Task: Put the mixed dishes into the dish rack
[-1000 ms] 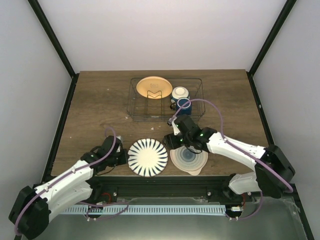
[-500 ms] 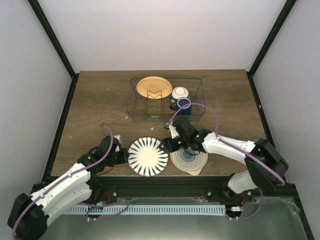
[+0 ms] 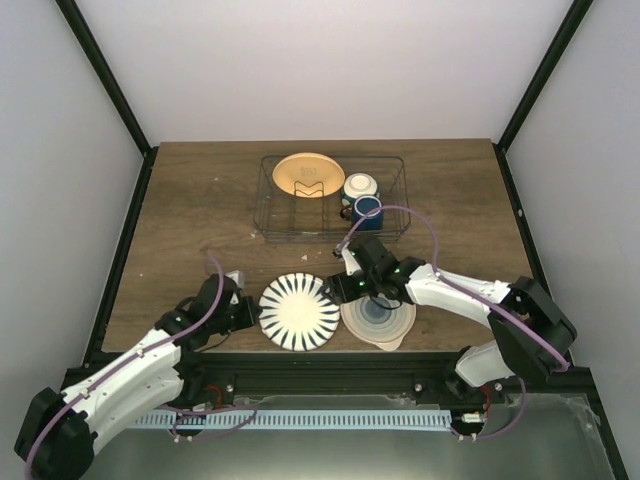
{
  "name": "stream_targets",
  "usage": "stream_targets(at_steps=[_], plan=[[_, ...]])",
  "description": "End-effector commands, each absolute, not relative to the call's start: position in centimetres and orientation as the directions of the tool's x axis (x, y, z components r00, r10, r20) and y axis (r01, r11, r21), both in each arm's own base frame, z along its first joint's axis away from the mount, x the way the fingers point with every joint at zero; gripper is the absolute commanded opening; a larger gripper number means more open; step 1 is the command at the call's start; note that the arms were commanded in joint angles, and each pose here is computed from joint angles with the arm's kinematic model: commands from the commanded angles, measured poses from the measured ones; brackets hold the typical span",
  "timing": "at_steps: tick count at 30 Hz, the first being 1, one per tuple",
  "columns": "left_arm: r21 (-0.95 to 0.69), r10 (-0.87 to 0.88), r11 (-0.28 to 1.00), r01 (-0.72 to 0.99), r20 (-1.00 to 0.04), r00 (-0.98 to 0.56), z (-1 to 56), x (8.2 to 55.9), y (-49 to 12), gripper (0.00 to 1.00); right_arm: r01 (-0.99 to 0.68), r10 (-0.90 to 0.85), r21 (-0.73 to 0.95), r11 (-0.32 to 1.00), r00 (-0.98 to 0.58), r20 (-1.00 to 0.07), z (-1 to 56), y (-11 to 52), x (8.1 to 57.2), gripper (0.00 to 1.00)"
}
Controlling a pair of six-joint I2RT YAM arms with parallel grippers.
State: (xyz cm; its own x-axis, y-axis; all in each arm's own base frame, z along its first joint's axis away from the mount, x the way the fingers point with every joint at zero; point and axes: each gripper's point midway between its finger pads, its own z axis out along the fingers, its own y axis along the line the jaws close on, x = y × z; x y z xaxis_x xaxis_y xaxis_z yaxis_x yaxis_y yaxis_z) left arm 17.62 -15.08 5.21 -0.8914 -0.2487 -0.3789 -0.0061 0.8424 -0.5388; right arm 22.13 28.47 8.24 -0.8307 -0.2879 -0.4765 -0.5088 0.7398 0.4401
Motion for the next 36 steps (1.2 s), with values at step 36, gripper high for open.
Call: stream_targets(at_steps=[36], plan=[[-0.747,-0.317,0.634,0.198,-0.485,-0.815,15.0,20.3,-18.8,0.0,-0.546,-0.299,0.688,0.478,-0.837,-0.457,9.1,30.5,20.2,0.31]])
